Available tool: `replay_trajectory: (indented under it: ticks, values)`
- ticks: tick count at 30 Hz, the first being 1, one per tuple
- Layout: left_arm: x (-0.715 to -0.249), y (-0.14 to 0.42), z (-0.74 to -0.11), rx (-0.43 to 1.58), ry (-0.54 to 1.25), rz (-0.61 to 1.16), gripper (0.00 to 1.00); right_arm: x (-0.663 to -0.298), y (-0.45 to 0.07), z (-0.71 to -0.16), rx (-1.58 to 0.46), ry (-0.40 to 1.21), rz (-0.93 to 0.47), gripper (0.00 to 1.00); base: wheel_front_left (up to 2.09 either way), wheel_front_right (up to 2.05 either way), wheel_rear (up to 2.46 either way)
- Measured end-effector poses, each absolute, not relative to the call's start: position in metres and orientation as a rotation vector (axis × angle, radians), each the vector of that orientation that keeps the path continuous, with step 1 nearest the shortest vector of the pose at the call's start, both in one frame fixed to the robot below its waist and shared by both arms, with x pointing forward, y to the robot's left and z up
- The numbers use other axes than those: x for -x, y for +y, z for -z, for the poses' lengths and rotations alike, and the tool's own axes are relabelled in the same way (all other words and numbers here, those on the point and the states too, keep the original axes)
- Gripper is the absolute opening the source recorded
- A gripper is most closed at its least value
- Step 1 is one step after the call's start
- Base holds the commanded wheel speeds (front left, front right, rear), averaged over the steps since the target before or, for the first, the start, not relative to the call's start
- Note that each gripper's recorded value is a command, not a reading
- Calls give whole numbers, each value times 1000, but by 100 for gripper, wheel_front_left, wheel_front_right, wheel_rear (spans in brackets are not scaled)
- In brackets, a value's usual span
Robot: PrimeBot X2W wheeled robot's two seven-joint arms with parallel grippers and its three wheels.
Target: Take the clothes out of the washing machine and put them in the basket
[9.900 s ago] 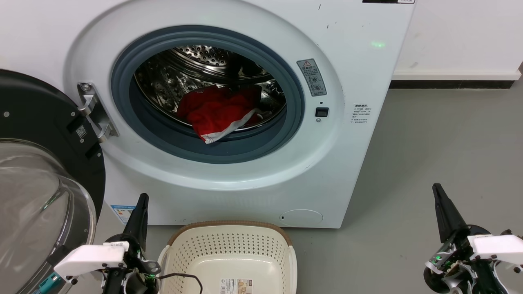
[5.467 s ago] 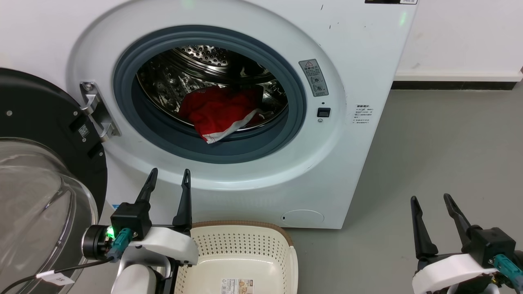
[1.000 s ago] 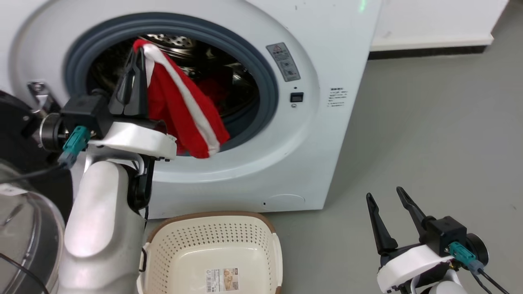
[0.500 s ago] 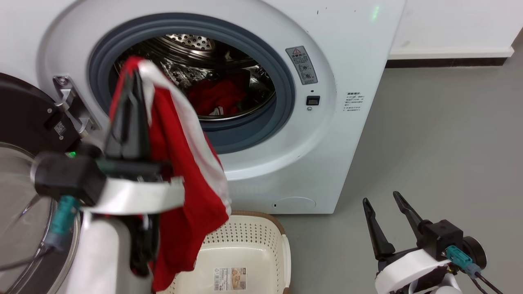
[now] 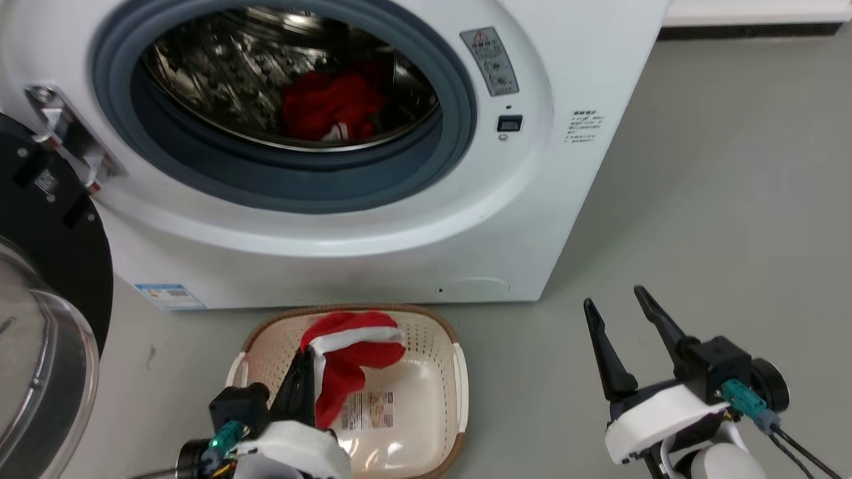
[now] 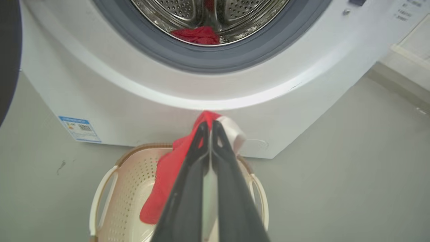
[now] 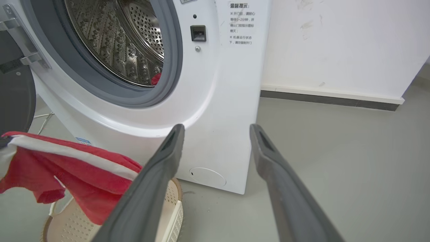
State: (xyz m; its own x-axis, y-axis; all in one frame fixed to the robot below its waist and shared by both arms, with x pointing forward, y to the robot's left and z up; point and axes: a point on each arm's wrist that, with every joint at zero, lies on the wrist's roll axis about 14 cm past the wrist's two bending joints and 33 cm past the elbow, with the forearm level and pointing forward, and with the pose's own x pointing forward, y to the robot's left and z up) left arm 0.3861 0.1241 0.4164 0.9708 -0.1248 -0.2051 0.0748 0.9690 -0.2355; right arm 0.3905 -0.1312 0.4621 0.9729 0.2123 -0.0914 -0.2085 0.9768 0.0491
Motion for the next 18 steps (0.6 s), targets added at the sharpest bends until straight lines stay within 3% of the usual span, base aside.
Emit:
replay_trajectory:
  ticks: [8,18]
  values:
    - [-412,122,-339,204,446,80,0,-424,-122,-443,5,123,-249,100,0,0,0]
    - [-435,125,-239,163,728,24,0,-458,-119,-381,-18,227,-264,100,0,0,0]
